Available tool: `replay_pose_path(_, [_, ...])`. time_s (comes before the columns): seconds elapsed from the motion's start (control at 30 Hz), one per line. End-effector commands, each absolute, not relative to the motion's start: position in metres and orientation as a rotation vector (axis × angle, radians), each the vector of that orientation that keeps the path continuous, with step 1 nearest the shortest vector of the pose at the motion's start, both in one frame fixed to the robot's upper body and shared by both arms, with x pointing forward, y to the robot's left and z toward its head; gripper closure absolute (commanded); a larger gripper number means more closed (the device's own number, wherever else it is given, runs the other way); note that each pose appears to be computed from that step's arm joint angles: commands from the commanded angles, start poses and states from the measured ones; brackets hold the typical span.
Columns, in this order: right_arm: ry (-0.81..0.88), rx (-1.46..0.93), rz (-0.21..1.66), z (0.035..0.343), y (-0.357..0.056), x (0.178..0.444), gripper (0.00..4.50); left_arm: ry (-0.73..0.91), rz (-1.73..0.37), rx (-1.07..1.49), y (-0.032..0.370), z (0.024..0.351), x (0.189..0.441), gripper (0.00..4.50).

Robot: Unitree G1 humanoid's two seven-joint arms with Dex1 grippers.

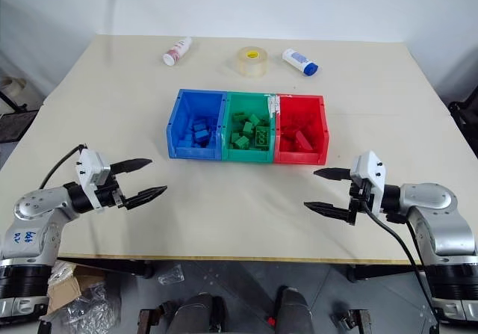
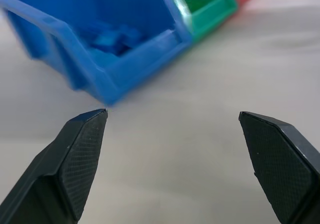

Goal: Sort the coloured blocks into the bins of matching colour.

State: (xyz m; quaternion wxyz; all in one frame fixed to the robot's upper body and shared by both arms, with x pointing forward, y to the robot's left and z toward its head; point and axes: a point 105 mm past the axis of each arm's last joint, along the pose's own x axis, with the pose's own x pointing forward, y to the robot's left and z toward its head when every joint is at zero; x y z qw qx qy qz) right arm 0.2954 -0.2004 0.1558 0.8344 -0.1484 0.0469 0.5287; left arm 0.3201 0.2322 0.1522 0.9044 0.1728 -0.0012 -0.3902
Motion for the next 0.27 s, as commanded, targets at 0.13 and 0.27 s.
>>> replay_pose_path(0.13, [0.065, -0.342, 1.112, 0.165, -0.202, 0.294, 0.0, -0.054, -0.798, 0.364, 0.226, 0.16, 0.327, 0.02])
replay_pose_path(0.27, [0.066, -0.346, 1.108, 0.166, -0.204, 0.293, 0.0, -0.099, -0.832, 0.329, 0.221, 0.162, 0.324, 0.02])
